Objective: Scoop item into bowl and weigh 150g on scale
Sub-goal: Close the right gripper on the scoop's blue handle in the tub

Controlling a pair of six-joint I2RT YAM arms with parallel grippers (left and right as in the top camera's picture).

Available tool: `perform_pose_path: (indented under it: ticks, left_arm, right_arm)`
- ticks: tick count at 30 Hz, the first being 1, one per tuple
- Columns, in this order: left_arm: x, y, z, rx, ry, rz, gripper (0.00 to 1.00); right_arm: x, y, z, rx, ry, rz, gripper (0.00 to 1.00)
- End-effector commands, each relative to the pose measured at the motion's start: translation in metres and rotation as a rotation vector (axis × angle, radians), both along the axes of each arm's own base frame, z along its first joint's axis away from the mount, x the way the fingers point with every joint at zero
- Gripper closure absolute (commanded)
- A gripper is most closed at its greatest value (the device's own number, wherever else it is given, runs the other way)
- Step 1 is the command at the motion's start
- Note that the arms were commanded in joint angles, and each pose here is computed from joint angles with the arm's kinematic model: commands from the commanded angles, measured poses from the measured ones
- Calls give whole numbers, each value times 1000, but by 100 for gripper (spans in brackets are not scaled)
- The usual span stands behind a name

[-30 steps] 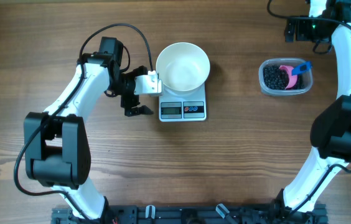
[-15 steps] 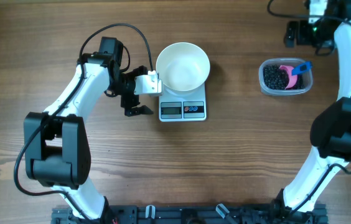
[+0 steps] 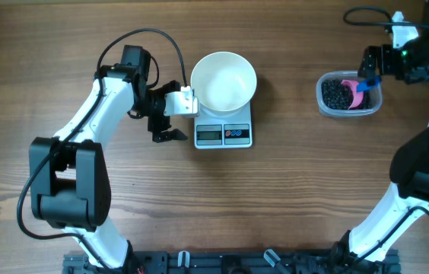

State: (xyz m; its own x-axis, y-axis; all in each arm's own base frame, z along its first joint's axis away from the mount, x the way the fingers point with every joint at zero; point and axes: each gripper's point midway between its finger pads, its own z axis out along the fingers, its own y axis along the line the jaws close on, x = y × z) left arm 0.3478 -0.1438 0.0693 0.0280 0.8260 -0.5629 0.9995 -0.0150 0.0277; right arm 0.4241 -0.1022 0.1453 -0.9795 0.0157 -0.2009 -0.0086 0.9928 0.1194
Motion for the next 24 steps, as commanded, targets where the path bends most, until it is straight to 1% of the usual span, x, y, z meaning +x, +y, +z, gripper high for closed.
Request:
perform_pose_path:
  ticks: [1, 4, 6, 8, 10, 11, 16, 22, 24]
  left_arm:
    - [-4, -1, -4, -19, 30, 9, 0]
    - [-4, -1, -4, -19, 30, 9, 0]
    - [-4, -1, -4, -19, 30, 9, 0]
    - [-4, -1, -4, -19, 30, 9, 0]
    - [-4, -1, -4, -19, 30, 9, 0]
    - [-4, -1, -4, -19, 30, 9, 0]
    - [-4, -1, -4, -19, 30, 9, 0]
    - [-4, -1, -4, -19, 30, 9, 0]
    - [-4, -1, -4, -19, 30, 9, 0]
  right_arm:
    - [2, 19, -4, 85, -21, 78, 3]
    - [1, 28, -9, 86, -7, 111, 21]
    - [-6, 25, -18, 64, 28, 109, 29]
    - [-11, 20, -26, 37, 55, 105, 39]
    - [-3, 18, -25, 28, 23, 92, 56]
    - [1, 17, -25, 30, 13, 50, 57]
    - [0, 17, -25, 32, 19, 53, 59]
    - [-7, 20, -26, 42, 47, 53, 59]
    - [-11, 21, -26, 46, 63, 53, 62]
